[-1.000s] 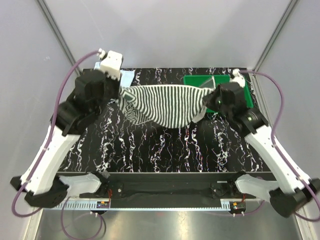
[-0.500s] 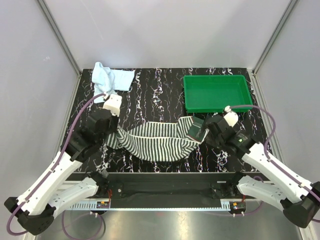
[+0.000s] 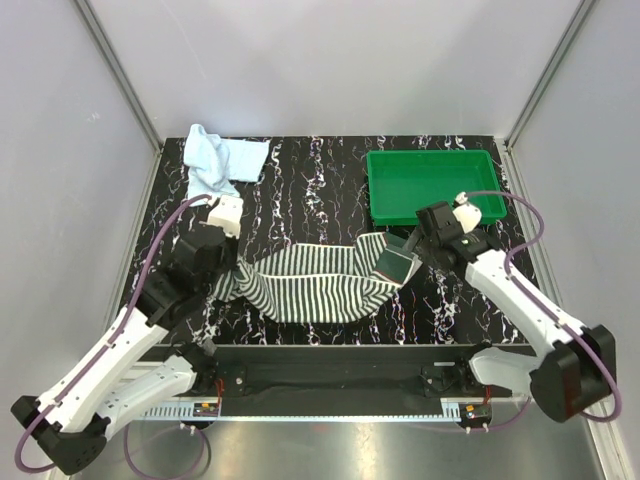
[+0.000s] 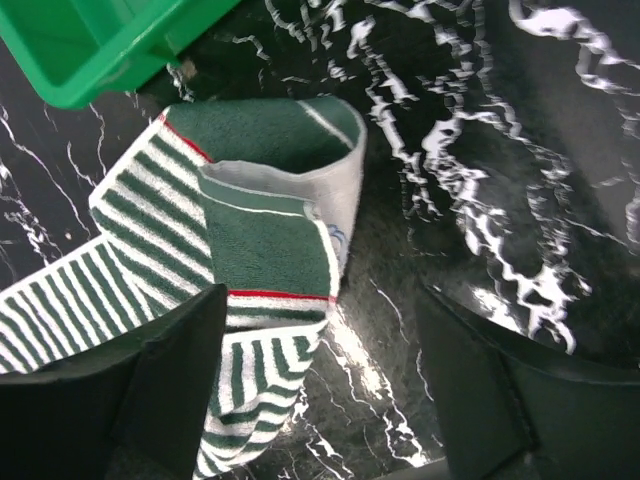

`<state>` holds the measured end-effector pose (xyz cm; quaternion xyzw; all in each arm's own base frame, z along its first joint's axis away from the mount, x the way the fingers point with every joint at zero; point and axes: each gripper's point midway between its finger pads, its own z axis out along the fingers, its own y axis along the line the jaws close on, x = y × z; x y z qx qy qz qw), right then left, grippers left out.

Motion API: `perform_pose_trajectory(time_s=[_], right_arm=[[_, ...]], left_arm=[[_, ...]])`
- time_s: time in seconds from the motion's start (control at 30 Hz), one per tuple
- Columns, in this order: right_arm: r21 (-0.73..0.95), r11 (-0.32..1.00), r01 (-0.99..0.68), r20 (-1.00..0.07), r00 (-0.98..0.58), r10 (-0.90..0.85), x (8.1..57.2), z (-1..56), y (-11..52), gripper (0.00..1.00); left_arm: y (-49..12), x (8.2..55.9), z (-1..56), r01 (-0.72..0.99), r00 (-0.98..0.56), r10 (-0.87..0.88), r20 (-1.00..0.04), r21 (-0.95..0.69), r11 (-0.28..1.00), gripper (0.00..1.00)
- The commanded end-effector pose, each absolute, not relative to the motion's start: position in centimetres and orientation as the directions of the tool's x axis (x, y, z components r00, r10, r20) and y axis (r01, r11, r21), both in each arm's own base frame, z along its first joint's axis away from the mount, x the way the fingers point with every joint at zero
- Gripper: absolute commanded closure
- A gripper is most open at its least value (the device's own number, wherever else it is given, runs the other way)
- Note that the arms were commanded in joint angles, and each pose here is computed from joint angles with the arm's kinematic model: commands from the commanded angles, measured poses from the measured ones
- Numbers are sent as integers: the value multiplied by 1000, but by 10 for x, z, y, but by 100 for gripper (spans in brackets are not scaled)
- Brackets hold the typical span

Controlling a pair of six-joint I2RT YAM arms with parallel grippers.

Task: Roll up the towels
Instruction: Flatten the towel

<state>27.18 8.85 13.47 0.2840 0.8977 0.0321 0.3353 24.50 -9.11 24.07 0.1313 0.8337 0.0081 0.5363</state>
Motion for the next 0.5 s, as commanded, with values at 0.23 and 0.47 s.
perform_pose_trajectory(time_s=[0.23,0.47], right_arm=[[261,885,385,-547,-696,464,313,101,123,25],[229,886,404,-524,-715,462,316,75,114,32]], left_arm=[[-87,254,255,142,-332,154,-931,112,984,95],[-88,254,254,140,-332,147,-932,106,985,93]])
